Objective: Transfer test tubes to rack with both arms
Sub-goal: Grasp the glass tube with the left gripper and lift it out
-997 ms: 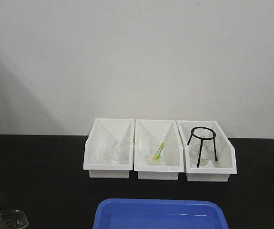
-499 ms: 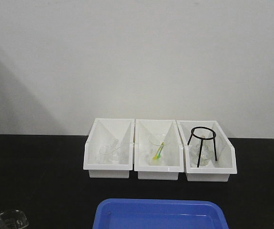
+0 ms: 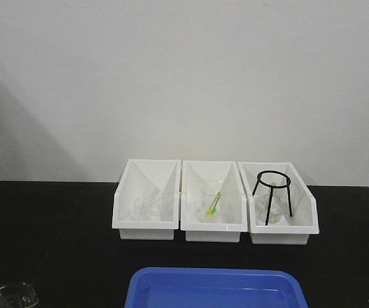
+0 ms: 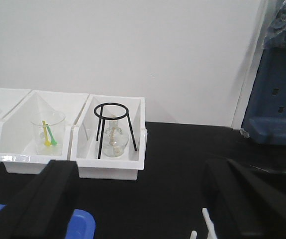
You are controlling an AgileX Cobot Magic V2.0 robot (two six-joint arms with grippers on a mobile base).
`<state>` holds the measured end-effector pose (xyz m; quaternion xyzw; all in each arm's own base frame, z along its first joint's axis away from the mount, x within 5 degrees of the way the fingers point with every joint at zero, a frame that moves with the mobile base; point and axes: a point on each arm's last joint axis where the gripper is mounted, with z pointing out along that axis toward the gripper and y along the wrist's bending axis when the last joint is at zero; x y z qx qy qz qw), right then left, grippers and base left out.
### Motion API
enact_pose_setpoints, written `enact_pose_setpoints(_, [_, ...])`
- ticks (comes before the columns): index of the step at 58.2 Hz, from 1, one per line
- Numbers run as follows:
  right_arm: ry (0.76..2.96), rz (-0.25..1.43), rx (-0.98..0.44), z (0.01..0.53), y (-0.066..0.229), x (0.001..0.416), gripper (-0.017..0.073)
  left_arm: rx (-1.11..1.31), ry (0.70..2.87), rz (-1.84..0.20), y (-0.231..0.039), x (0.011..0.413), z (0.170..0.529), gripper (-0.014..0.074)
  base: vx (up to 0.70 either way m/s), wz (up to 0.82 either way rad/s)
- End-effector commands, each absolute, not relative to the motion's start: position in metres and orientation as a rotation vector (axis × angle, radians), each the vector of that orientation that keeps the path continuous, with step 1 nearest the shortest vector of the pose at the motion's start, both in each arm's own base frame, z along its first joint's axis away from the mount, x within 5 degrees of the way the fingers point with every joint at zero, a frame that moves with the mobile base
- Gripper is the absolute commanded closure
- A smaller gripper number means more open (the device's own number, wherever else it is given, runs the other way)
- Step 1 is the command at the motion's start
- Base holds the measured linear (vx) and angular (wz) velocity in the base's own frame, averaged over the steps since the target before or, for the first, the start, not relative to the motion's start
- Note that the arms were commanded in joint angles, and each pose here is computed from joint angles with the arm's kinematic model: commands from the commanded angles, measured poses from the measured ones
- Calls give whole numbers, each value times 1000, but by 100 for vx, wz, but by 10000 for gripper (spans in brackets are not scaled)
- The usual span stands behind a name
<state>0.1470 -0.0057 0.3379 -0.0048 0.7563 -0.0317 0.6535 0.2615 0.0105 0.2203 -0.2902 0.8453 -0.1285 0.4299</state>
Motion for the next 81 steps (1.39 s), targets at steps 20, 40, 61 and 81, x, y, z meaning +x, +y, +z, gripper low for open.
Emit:
enact_pose_setpoints(20, [1626,-81,-23,355,-5,148,8,-603,1962,-378,-6,278,237,0,0,0])
enact_pose_setpoints(40, [1626,-81,-23,355,-5,148,8,-620,2012,-360,-6,288,216,0,0,0])
enact_pose_setpoints(61, [1648,-82,-22,353,-6,148,8,-611,1977,-365,-6,289,220,224,0,0])
enact_pose_setpoints(81, [1648,-82,-22,353,-6,148,8,-606,1953,-367,-6,290,222,617,0,0])
